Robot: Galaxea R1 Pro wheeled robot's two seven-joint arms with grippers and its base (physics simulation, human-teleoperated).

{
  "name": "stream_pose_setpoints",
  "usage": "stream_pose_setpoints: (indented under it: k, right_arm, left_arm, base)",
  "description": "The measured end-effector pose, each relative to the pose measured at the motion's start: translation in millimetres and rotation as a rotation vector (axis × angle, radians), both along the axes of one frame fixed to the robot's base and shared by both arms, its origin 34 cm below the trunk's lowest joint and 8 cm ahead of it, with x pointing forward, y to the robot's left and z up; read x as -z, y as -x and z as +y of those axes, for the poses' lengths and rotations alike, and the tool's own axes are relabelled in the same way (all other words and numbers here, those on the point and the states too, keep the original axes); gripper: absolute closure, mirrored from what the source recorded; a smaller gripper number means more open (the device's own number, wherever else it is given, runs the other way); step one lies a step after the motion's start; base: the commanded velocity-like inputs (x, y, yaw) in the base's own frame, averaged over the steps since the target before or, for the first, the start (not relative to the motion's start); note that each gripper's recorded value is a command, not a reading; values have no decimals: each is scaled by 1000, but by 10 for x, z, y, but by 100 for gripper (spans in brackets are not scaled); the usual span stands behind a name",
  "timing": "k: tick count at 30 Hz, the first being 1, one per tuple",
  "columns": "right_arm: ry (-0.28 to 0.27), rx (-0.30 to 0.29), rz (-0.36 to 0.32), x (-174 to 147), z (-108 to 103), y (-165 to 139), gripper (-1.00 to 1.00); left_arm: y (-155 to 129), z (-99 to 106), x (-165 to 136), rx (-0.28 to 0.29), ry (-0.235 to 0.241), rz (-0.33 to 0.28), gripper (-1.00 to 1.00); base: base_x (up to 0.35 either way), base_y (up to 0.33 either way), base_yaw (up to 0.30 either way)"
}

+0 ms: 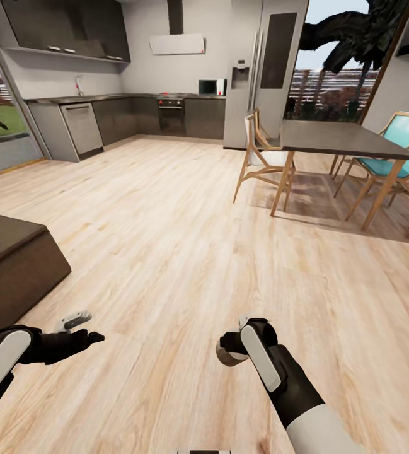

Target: Place each of the two pumpkins and all three candles from the living room inside a cabinet in the living room (use any cabinet), then make sure every cabinet is closed, and position the cauldron so it is next to a table in the living room.

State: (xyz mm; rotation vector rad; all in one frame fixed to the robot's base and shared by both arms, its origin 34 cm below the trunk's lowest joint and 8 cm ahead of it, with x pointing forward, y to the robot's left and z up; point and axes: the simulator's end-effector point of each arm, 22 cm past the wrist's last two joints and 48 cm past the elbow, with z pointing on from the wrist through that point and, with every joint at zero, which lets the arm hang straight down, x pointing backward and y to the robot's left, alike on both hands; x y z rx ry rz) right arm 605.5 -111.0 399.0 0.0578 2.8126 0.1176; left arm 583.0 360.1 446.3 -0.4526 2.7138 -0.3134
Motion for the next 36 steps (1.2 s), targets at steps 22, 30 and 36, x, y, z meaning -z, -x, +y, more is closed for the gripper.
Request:
stream_pose_setpoints:
  k: [22, 30, 36]
  right_arm:
    - [-12, -11, 13, -438, 80, -85, 100]
    - [-18, -26, 10, -641, 205, -110, 100]
    - [-7, -63, 1, -759, 304, -111, 100]
  left_arm:
    - [-108, 8, -431, -1, -1, 12, -100]
    - [-147, 2, -607, -1, 2, 11, -100]
    - [-168, -2, -713, -1, 3, 12, -100]
  base:
    - [-256, 0, 203]
    - [-91, 0, 280]
    - [-4, 0, 283]
